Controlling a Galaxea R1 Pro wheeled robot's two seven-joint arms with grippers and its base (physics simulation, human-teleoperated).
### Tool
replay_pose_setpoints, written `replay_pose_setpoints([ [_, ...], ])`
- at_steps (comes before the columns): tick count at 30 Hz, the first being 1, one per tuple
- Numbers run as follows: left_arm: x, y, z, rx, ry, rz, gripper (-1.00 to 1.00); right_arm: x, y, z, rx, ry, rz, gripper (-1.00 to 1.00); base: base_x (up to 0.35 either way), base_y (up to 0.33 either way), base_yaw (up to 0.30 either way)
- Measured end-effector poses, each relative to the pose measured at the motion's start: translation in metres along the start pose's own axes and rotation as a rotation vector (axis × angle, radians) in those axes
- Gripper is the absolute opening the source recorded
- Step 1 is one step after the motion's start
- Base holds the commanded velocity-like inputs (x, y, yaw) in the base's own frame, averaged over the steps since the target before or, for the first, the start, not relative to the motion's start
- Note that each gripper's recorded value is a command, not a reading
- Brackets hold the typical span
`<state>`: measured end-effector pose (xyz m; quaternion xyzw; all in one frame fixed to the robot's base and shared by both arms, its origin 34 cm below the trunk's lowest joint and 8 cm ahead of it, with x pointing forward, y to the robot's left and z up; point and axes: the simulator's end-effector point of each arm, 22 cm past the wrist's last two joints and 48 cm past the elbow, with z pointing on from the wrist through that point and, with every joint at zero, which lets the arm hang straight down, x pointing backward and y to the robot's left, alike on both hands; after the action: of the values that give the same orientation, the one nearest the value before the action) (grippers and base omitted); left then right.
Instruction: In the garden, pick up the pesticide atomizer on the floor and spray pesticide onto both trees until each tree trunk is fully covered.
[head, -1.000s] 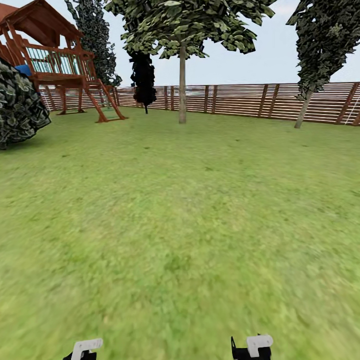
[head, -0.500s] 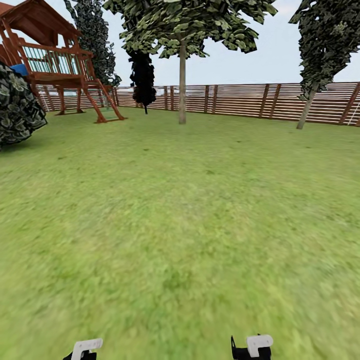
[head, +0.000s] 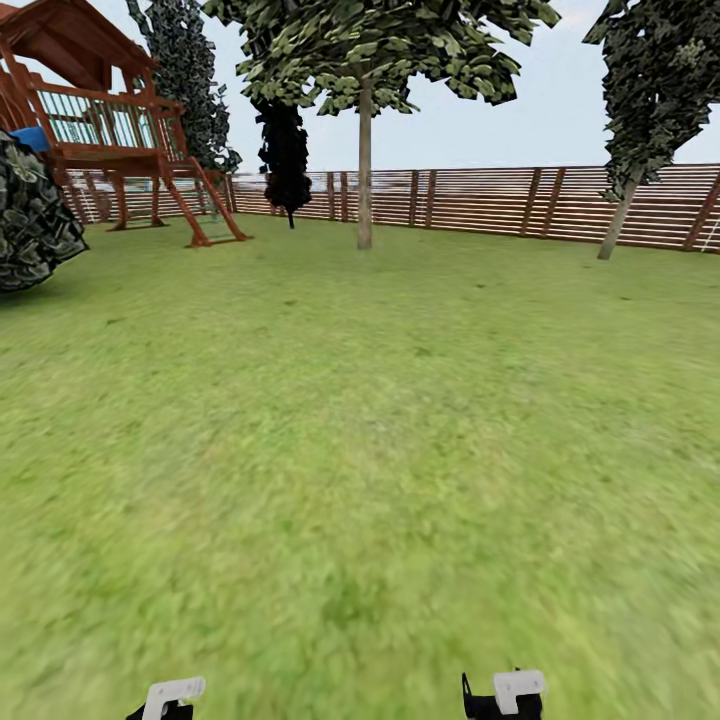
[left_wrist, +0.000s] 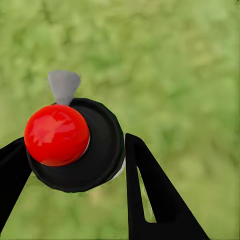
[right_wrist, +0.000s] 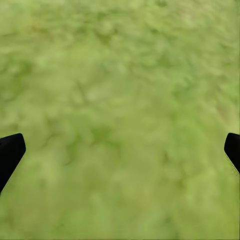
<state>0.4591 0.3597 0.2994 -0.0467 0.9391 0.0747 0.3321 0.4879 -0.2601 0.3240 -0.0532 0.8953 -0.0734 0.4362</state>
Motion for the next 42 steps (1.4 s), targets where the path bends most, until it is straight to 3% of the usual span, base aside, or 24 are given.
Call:
replay_pose_setpoints([
  [42, 0.0000, 0.0000, 0.0000, 0.000, 0.000, 0.000, -1.00, 0.0003, 0.0000, 0.0000, 0.000, 0.001, 0.000, 1.00, 0.339, 0.000, 0.000],
])
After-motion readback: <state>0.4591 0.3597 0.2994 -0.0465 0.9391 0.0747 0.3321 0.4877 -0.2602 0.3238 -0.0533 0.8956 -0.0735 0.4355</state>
